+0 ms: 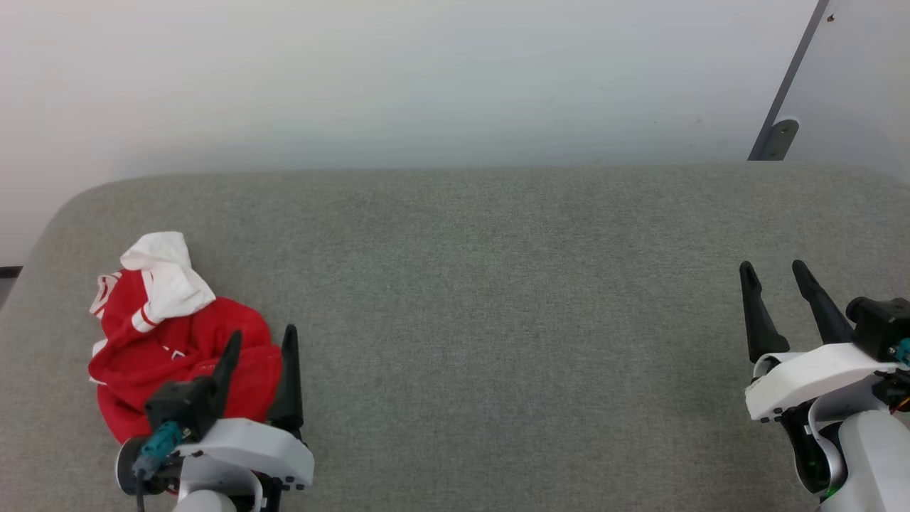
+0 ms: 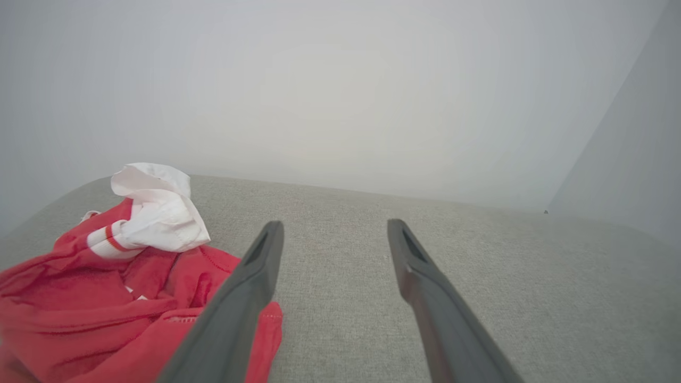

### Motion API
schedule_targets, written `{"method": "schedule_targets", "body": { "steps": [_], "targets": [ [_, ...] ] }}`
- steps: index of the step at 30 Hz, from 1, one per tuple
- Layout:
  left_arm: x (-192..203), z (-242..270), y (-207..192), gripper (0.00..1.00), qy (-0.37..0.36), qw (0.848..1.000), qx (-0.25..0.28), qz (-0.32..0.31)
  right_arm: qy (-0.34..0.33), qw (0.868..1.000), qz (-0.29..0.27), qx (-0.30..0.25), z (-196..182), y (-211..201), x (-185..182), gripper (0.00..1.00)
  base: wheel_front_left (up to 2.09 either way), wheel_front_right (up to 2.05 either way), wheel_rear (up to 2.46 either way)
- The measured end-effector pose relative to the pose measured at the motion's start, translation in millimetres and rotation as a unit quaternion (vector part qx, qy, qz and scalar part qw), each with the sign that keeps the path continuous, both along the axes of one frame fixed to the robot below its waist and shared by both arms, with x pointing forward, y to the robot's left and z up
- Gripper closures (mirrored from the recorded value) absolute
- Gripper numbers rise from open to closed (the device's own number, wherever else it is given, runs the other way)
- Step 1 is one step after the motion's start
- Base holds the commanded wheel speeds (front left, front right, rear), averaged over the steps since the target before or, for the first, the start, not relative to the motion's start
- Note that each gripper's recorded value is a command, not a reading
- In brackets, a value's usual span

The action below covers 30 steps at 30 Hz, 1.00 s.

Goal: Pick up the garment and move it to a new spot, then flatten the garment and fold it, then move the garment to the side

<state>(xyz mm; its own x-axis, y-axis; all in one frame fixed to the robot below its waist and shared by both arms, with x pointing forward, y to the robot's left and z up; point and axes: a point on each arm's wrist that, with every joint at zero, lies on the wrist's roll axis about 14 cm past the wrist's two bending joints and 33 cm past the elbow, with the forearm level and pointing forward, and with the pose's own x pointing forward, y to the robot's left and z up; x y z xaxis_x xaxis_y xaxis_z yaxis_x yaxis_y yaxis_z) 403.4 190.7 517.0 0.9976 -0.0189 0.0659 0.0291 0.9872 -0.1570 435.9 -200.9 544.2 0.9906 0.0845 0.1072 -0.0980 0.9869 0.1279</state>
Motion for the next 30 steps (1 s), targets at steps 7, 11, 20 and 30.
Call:
{"method": "schedule_targets", "body": {
  "steps": [7, 11, 20, 30],
  "targets": [
    [-1, 0, 2, 0.0, -0.006, 1.0, 0.015, 0.001, -0.012, 1.0, -0.012, 0.011, 5, -5, 0, 0.0, 0.0, 0.0, 0.0],
    [-1, -1, 2, 0.0, -0.006, 1.0, 0.024, -0.001, -0.014, 1.0, -0.021, 0.019, 3, -9, -2, 0.0, 0.0, 0.0, 0.0],
    [1, -1, -1, 0.0, -0.011, 0.999, 0.05, -0.01, -0.026, 0.999, -0.026, 0.0, 7, -12, -2, 0.0, 0.0, 0.0, 0.0],
    [-5, 2, 7, 0.0, -0.019, 0.997, 0.07, 0.001, -0.032, 0.999, -0.002, -0.016, 8, 6, 7, 0.0, 0.0, 0.0, 0.0]
  ]
}}
